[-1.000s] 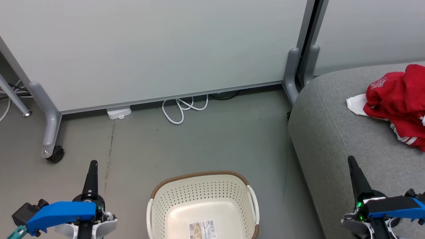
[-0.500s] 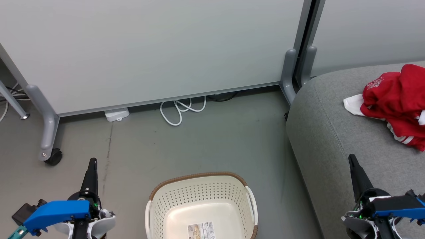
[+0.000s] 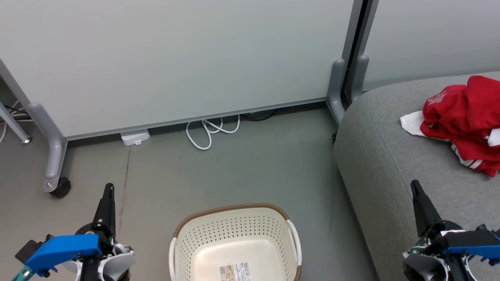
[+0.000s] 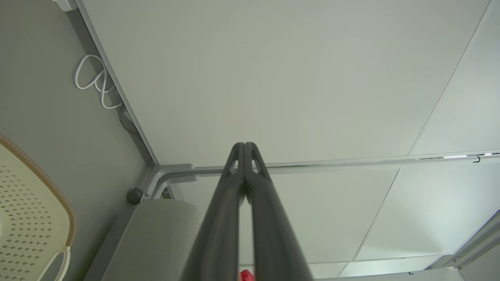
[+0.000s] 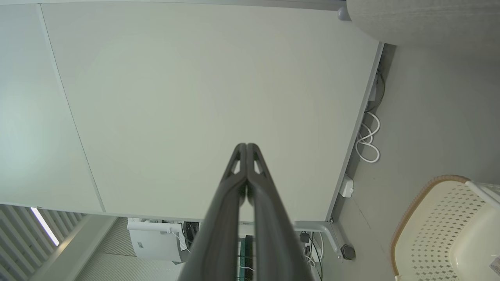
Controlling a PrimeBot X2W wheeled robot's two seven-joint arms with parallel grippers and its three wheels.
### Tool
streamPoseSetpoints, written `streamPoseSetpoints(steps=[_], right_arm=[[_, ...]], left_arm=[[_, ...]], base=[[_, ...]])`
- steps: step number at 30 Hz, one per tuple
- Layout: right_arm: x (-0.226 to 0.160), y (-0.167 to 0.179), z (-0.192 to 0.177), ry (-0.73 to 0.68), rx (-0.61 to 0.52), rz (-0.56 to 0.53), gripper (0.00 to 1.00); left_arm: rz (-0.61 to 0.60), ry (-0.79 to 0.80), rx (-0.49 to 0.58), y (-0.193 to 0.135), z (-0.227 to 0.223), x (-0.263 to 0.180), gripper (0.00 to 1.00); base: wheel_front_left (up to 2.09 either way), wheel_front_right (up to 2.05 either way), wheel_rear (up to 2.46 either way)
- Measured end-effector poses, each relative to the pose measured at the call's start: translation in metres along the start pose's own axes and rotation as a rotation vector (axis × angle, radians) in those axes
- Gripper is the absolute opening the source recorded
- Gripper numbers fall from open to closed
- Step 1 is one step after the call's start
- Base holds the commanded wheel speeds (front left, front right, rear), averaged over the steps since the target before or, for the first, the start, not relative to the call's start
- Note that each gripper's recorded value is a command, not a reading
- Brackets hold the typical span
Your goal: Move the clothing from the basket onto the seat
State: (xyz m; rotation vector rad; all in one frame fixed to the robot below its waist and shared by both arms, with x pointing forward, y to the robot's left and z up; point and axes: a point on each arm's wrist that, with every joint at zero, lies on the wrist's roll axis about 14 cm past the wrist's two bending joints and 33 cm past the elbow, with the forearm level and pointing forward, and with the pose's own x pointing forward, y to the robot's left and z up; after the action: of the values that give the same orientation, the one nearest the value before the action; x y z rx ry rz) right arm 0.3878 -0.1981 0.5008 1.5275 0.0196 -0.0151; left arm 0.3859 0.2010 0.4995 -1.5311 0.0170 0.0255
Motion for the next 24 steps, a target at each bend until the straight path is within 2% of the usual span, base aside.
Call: streamPoseSetpoints(steps=[7, 24], right_arm=[[-0.0010, 0.0021, 0.0021, -0.003, 0.045, 0.009, 0.00], [-0.0010, 0.0022, 0.0022, -0.004, 0.046, 0.010, 0.00]], left_arm=[[-0.013, 0.006, -0.044, -0.0036, -0.0012, 0.0012, 0.00], [-0.014, 0.006, -0.044, -0.0041, -0.0012, 0.0015, 0.00]], base=[[0.00, 0.00, 0.00], [0.00, 0.00, 0.00]])
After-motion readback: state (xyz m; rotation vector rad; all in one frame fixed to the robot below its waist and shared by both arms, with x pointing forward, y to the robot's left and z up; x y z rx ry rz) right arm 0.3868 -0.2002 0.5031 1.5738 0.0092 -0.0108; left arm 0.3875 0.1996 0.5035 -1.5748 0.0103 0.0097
